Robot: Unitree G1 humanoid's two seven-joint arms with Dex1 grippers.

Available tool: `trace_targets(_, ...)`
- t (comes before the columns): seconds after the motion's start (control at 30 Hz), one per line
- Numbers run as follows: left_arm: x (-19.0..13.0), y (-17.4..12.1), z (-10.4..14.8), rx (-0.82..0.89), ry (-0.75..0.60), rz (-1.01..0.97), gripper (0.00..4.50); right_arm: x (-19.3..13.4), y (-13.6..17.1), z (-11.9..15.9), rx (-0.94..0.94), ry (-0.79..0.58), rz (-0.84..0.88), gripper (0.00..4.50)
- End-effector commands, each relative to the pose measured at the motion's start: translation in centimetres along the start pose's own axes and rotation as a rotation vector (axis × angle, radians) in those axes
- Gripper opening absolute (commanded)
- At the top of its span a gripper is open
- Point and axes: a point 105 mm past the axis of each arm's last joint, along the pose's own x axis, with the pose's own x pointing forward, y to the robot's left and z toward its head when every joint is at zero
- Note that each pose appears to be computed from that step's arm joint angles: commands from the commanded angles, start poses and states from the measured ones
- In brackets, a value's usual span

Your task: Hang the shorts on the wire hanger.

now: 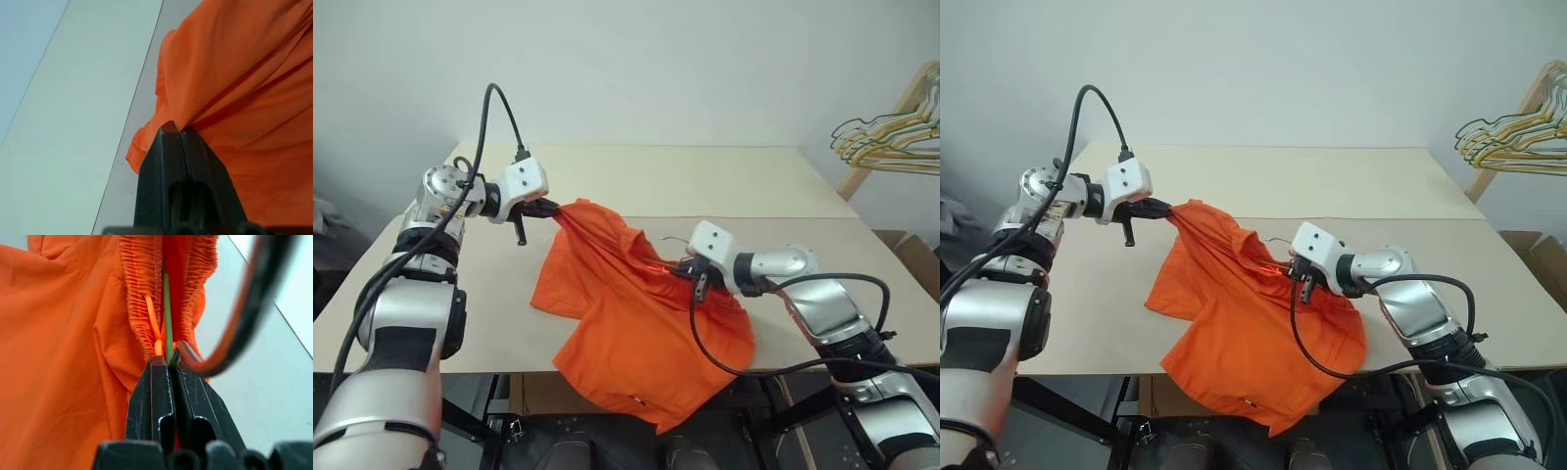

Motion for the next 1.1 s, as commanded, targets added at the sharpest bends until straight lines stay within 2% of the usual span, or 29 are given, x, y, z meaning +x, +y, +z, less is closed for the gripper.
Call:
trace_targets(0.03,-1.0,0.7,0.9,0.031,-0.041,0.029,0.02,-2.5,-2.6,2.2,-0.062,-0.032,-0.059,0.0)
trace_targets(0.3,1.1,-2.5,0.0,0.063,-0.065,-0.089,0.02,-4.2,-3.1,7.2,0.001,-0.067,0.064,0.0)
trace_targets(0.47,1.2,-2.0,-0.3,0.058,-0.036,-0.054,0.02,-4.9,-2.7,7.7,0.005,-0.049,0.122,0.0)
trace_targets(0.6,0.0,-1.0,0.0,0.034,-0.032,-0.04,0.87,-5.7,-2.6,7.8,0.032,-0.004,0.18,0.0)
trace_targets(0.8,-3.4,-0.8,1.2,0.077,-0.066,-0.146,2.88,-6.8,-3.5,8.1,0.103,0.079,0.196,0.0)
trace_targets(0.87,-4.1,-0.8,2.2,0.089,-0.108,-0.182,3.58,-6.9,-3.8,8.1,0.119,0.108,0.192,0.0)
trace_targets(0.97,-3.9,-0.8,4.9,0.109,-0.24,-0.21,4.47,-6.6,-3.9,8.0,0.13,0.149,0.198,0.0)
trace_targets(1.1,-2.2,-1.7,7.8,0.128,-0.351,-0.264,4.47,-6.1,-4.1,8.5,0.135,0.16,0.208,0.0)
